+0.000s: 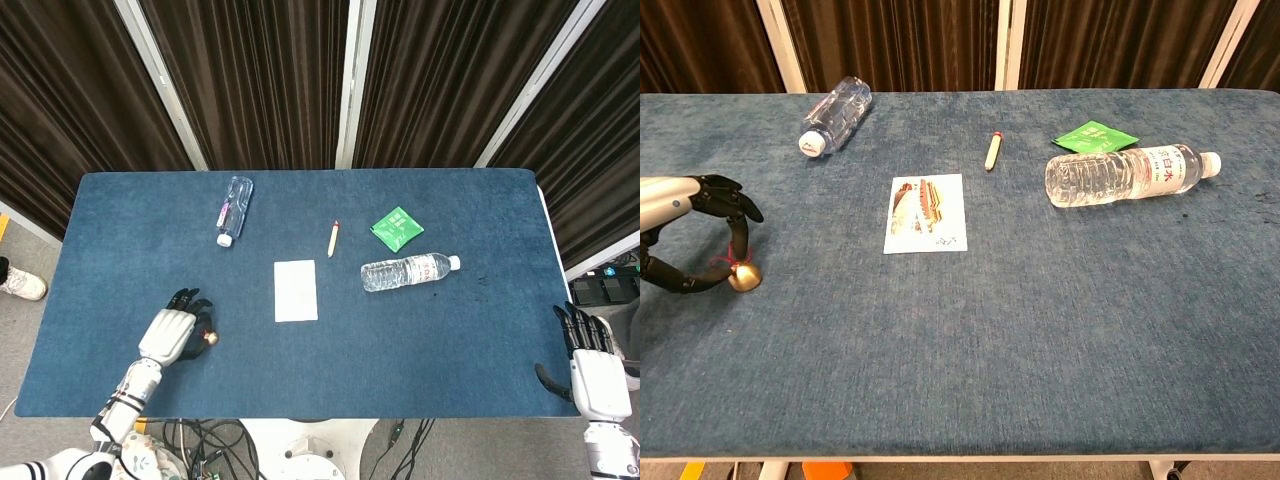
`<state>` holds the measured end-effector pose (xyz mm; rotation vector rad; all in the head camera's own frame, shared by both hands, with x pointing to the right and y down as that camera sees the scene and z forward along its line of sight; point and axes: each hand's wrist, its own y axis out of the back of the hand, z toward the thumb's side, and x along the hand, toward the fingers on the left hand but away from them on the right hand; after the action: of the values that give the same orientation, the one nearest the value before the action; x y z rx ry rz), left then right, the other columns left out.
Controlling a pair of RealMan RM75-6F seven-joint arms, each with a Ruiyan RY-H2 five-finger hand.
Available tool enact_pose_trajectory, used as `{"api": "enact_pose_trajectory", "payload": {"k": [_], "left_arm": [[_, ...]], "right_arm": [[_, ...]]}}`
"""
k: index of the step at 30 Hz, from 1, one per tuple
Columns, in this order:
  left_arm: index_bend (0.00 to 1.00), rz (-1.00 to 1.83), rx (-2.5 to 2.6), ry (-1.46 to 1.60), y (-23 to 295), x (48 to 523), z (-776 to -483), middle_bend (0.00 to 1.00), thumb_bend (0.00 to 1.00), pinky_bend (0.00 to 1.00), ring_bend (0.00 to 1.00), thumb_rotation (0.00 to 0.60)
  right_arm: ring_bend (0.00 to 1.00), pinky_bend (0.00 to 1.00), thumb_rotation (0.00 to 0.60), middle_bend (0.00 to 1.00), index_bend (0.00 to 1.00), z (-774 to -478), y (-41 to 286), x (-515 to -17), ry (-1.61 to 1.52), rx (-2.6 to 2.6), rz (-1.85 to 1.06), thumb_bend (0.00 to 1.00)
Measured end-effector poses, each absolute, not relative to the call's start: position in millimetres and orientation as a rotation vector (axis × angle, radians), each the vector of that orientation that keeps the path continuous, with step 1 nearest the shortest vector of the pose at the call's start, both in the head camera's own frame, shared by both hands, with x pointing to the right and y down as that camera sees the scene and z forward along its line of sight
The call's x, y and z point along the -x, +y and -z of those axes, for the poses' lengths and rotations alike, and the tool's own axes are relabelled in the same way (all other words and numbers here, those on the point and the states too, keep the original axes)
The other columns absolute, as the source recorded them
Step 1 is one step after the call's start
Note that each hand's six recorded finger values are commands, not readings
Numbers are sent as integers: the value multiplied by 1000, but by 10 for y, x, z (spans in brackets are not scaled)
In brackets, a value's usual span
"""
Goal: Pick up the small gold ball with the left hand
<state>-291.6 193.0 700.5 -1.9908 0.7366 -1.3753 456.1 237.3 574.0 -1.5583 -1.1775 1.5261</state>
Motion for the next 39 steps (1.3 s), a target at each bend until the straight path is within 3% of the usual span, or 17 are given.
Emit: {"api": "enact_pose_trajectory", "payload": {"k": [39], "left_arm": [[594,1368,1979,748,1889,2882,-6988,257,400,20,22,600]], "right_arm": [[0,0,600,0,0,-5768,2378,-4585,-1180,1561,-1538,168]]}}
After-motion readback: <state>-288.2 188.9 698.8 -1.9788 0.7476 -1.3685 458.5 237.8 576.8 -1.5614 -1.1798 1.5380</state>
